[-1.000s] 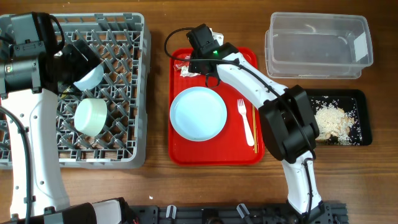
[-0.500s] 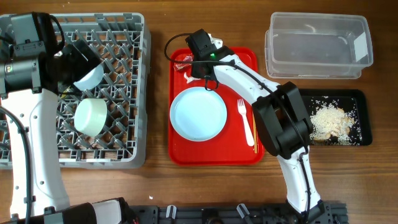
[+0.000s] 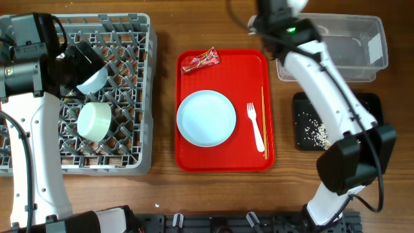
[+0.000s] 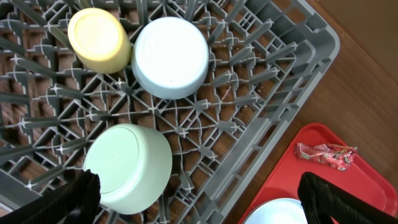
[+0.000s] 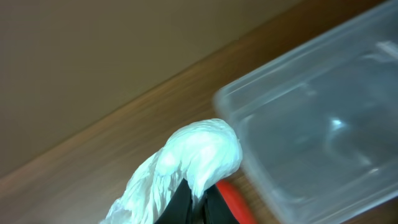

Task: Sort waste into correct bins and load items into the dishwasher rack
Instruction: 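Carry the wrapper with the right gripper and drop it into the clear bin, then return the right gripper to the tray and grasp the red snack wrapper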

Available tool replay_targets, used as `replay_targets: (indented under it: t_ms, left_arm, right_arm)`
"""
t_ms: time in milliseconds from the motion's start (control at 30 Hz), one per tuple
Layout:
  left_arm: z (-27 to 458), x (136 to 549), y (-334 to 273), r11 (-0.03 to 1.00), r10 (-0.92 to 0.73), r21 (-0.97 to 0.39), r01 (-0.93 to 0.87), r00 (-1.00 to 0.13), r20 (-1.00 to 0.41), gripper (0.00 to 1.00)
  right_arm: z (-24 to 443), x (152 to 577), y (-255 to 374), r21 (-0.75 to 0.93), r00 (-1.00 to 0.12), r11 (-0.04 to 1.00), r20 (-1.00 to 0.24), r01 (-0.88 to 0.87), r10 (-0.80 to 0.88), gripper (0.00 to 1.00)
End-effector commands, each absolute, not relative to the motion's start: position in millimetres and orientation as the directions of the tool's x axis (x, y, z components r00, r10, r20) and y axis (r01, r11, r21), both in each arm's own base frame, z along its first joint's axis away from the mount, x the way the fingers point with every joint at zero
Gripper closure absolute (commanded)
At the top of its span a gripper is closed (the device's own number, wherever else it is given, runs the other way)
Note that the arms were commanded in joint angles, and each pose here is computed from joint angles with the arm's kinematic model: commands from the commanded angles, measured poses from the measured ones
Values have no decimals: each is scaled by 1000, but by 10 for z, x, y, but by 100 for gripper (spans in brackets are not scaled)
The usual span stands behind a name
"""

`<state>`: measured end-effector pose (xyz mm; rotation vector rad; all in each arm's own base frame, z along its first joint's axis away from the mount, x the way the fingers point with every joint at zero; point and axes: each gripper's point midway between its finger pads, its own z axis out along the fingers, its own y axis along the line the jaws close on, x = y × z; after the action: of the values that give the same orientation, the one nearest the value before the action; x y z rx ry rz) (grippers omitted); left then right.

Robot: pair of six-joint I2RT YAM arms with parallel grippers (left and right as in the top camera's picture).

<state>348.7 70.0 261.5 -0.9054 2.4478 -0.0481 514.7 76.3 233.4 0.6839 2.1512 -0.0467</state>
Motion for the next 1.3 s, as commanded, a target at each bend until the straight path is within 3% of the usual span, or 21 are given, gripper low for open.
replay_targets:
  t_ms: [0, 67, 167, 200, 233, 267, 400, 467, 500, 567, 633, 833, 1033, 1267]
  left_arm:
    - [2608, 3487, 727, 771, -618, -201, -604, -634, -466, 0]
    - [2608, 3487, 727, 771, -618, -201, -604, -634, -466, 0]
    - [2608, 3487, 727, 771, -618, -201, -604, -634, -466, 0]
    - [2608, 3487, 727, 771, -618, -201, -604, -634, -466, 0]
    - [2608, 3487, 727, 771, -618, -201, -604, -634, -466, 0]
    - [2608, 3487, 727, 771, -618, -201, -604, -634, -466, 0]
    - [2608, 3487, 727, 771, -618, -201, -604, -634, -466, 0]
    - [2608, 3487, 727, 771, -618, -201, -604, -634, -466, 0]
    - [2608, 3487, 727, 771, -618, -201, -604, -634, -466, 0]
    - [2608, 3487, 727, 771, -618, -201, -604, -634, -466, 0]
    - [2608, 3487, 727, 771, -618, -201, -604, -634, -466, 0]
    - [2608, 3487, 727, 771, -618, -201, -604, -634, -466, 0]
    - [2608, 3487, 727, 771, -618, -201, -604, -634, -466, 0]
    - [2607, 3487, 727, 771, -618, -201, -604, -634, -465, 0]
  right_arm:
    - [2215, 5235, 142, 204, -402, 758, -747, 620, 530, 86]
    - [2227, 5293, -189, 227, -352, 717, -750, 659, 560, 78]
    - [2236, 5291, -476, 234, -314, 680, -752, 695, 580, 77]
    - [2241, 5290, -557, 238, -304, 670, -751, 704, 586, 57]
    - [2230, 5285, -611, 239, -305, 666, -746, 707, 591, 20]
    - [2213, 5278, -630, 240, -312, 666, -739, 707, 597, 0]
    - [2128, 5337, -386, 256, -437, 758, -690, 599, 578, 0]
    - [2090, 5397, -20, 320, -554, 837, -635, 445, 538, 0]
    - [2122, 5432, 348, 392, -641, 879, -607, 273, 470, 0]
    - [2214, 5422, 808, 464, -706, 884, -604, 65, 369, 0]
    - [2267, 5389, 1144, 479, -722, 877, -617, -29, 313, 0]
    - [1878, 5333, 1962, 384, -742, 922, -632, -46, 226, 0]
    - [1094, 5182, 2840, 489, -819, 871, -483, 40, 309, 1]
    - [719, 4959, 3412, 558, -812, 810, -380, 181, 443, 6]
